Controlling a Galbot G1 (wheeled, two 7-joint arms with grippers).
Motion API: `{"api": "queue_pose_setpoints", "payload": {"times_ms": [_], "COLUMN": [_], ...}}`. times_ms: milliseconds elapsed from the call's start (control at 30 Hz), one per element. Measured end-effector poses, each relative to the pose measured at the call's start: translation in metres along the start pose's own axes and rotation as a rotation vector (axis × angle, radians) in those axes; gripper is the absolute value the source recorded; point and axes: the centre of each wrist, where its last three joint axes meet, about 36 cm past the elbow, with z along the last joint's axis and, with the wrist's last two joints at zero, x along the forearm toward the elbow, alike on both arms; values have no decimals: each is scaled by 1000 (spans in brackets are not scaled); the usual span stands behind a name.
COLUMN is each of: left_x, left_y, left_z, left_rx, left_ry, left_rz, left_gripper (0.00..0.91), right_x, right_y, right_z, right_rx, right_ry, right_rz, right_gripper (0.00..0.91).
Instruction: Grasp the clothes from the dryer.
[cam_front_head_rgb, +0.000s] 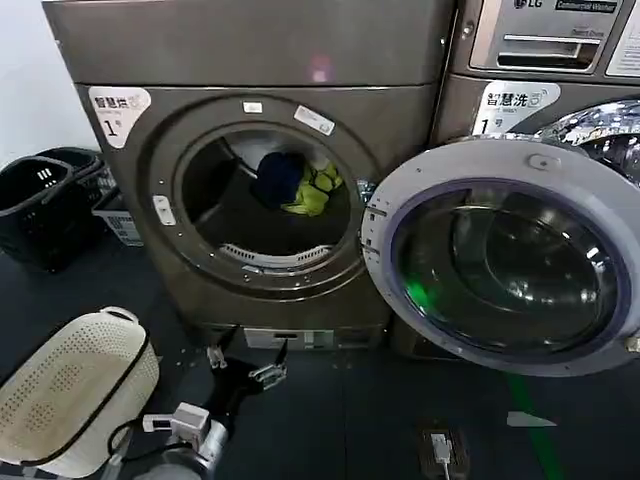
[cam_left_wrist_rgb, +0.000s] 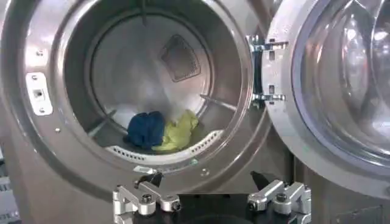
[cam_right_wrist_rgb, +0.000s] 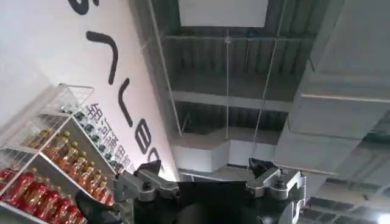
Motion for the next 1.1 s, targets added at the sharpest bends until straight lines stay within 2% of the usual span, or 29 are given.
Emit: {"api": "queue_pose_setpoints", "payload": {"times_ms": [1100], "left_x": [0], "left_y": [-2], "left_z": [-12], "left_rx": [14], "left_ry": [-23], "left_rz": [-10], "left_gripper": [907], "right_x": [4], "right_y": [-1], "right_z": [6], "right_rx": [2], "right_ry": [-9], "right_rz": [0], "right_gripper": [907]}}
